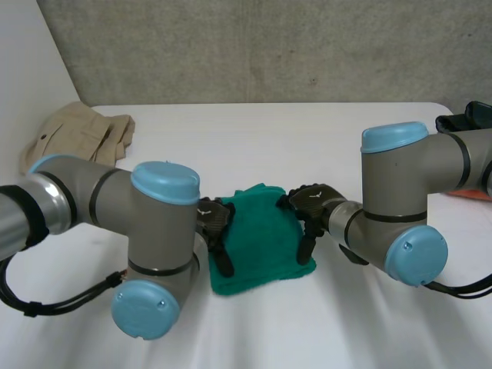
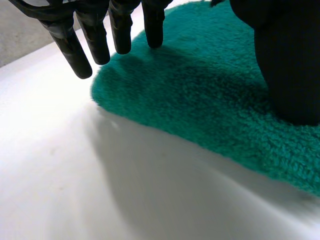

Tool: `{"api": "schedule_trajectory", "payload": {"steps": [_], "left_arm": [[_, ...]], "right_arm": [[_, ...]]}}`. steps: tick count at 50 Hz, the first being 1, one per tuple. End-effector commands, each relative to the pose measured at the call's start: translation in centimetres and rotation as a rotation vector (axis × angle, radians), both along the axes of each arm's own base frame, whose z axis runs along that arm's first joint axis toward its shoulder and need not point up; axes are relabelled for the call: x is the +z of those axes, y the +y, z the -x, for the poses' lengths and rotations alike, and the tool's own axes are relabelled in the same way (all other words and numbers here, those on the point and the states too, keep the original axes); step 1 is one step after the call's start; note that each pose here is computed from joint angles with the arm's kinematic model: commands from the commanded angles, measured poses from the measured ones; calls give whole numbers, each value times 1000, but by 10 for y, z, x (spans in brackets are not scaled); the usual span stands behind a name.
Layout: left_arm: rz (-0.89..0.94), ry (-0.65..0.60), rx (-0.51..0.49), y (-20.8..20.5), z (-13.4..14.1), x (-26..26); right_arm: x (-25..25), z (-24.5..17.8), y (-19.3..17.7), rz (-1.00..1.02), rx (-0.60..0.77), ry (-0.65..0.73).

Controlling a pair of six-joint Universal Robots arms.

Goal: Fold the laundry.

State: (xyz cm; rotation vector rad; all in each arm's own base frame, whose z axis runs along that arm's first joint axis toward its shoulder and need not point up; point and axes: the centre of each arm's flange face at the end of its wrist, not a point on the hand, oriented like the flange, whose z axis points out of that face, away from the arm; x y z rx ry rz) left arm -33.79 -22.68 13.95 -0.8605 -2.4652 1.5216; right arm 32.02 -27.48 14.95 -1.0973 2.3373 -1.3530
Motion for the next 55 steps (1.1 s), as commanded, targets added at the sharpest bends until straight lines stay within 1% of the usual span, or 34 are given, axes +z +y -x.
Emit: {"api": "schedule_trajectory", "payload": {"steps": [1,5,6,8,9,10,12,13,16,17,19,20,23,33,47,52,55], "left_arm": [[106,2,-33,-14,1,33],[194,89,-92,-14,7,75],[226,129,-126,-12,10,92],[261,171,-160,-12,10,111],[280,192,-175,-12,9,121],[313,229,-208,-13,8,138],[339,260,-249,-13,6,152],[358,292,-310,-13,7,164],[361,325,-420,-8,11,173],[355,354,-515,-3,15,178],[341,369,-576,0,16,179],[322,378,-622,2,16,178],[292,384,-669,3,14,177],[253,379,-674,8,15,168],[240,378,-675,9,14,165],[240,378,-675,9,14,165],[245,377,-674,9,14,166]], "right_arm": [[27,1,4,104,15,-5],[40,1,9,200,12,-40],[46,1,17,244,17,-57],[50,-2,30,285,34,-72],[48,-5,44,312,66,-78],[44,-6,52,318,83,-78],[33,-8,64,323,112,-65],[20,-8,75,327,141,-50],[0,-6,91,344,177,-31],[-6,-6,94,345,183,-26],[-20,-8,98,365,200,-21],[-25,-10,99,369,207,-20],[-38,-15,98,395,222,-17],[-49,-26,81,520,234,-4],[-43,-38,66,559,234,-33],[-41,-48,54,585,227,-46],[-31,-51,46,612,210,-65]]}}
